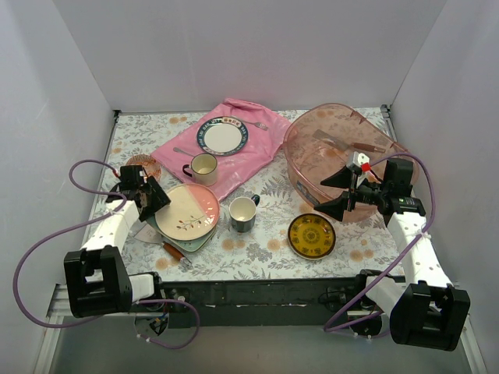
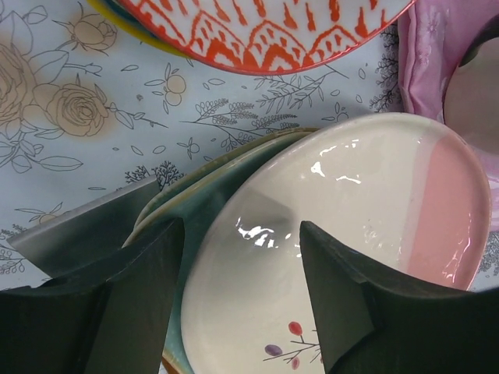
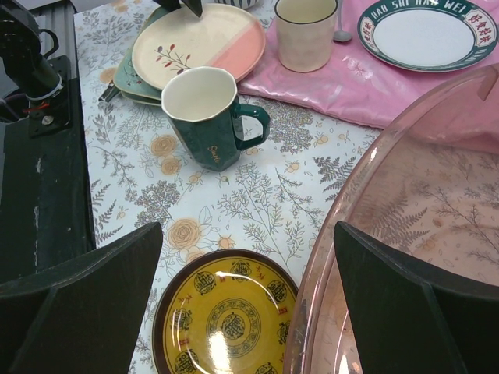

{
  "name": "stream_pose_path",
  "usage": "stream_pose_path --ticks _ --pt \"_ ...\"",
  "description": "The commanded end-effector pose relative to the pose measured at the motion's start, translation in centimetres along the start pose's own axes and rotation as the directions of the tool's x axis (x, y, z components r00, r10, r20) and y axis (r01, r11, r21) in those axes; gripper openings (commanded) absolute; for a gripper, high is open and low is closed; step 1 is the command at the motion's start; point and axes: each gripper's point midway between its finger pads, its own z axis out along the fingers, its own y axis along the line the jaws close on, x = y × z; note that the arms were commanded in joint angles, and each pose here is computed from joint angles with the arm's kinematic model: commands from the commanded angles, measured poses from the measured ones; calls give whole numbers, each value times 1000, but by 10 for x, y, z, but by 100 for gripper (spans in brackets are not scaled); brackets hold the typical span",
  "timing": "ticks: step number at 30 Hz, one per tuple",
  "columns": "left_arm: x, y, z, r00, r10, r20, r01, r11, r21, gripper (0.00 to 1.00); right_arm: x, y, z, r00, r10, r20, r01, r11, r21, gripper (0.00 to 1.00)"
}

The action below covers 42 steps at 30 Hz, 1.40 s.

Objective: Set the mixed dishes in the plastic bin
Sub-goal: Pick up the plate at the center of the board.

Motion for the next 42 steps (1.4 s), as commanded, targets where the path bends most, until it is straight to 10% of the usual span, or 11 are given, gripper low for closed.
stream_pose_path --ticks 1,12,42 --pt "3 -8 4 1000 12 -20 -10 998 62 60 -7 5 1 1000 -18 17 19 999 -34 99" --pt "16 -18 12 996 20 -83 -8 989 147 58 -7 6 2 1000 -18 17 19 999 -35 99" --pt "10 -35 -10 1000 27 -17 -20 951 309 9 -7 7 3 1000 -24 17 25 999 -46 99"
